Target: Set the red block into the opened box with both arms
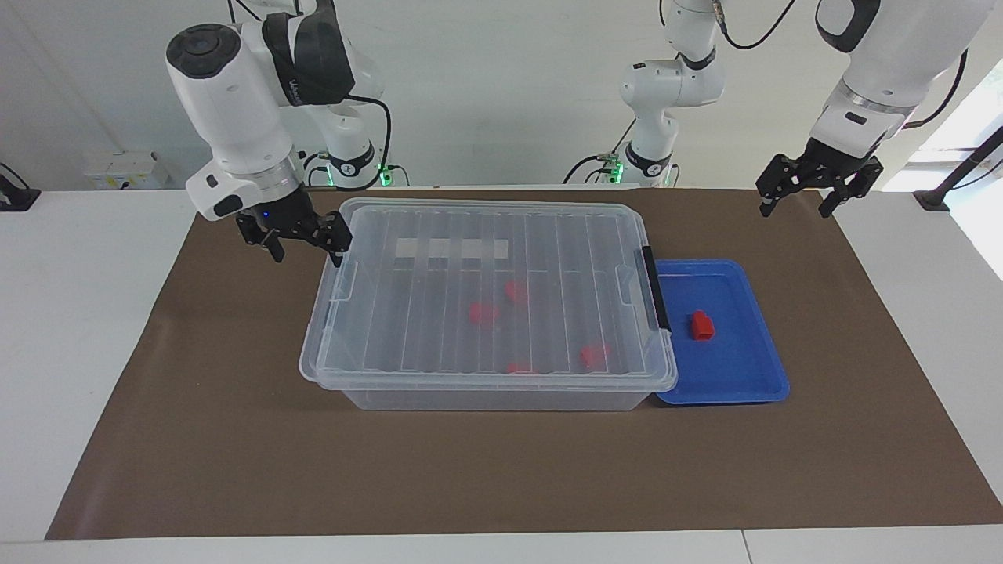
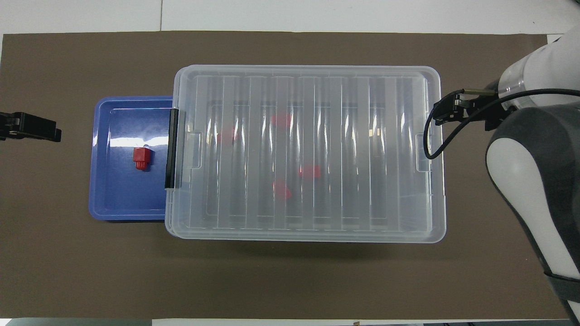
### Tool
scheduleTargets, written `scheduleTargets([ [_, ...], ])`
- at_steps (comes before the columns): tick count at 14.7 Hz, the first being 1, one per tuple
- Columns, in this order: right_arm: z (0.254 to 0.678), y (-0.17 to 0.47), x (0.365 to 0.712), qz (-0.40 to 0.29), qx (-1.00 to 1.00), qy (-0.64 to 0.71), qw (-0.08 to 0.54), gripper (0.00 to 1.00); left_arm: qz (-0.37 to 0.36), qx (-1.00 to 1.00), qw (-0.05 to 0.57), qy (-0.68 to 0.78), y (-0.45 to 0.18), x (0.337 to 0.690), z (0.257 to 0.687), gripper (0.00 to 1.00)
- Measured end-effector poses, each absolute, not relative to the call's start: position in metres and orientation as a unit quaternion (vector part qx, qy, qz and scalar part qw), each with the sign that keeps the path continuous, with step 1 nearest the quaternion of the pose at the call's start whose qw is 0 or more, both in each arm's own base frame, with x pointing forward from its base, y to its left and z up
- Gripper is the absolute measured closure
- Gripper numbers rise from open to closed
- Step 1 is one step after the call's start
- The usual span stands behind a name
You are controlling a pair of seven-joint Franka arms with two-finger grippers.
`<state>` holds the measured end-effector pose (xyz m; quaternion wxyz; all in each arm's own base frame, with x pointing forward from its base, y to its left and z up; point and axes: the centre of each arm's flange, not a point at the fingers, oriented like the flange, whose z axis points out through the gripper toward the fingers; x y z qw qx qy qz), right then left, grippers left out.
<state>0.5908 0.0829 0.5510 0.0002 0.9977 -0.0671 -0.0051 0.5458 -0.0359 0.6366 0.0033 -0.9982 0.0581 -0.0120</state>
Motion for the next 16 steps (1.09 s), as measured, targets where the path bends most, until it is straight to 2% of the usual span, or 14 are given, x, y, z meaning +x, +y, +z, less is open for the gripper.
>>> scheduleTargets([
  [4,0.511,0.083,0.591,-0.019,0.998,-0.067,0.002,0.00,-0.014,-0.998,0.003,0.059,-0.036,0.546,0.630,0.00],
  [7,0.491,0.083,0.587,-0.033,0.997,-0.063,0.005,0.00,-0.026,-0.998,0.003,0.060,-0.037,0.551,0.603,0.00],
  [11,0.474,0.082,0.582,-0.044,0.998,-0.054,0.007,0.00,-0.047,-0.997,0.003,0.062,-0.038,0.559,0.542,0.00],
  [16,0.463,0.079,0.571,-0.052,0.998,-0.037,0.011,0.00,-0.058,-0.996,0.002,0.064,-0.039,0.555,0.441,0.00],
])
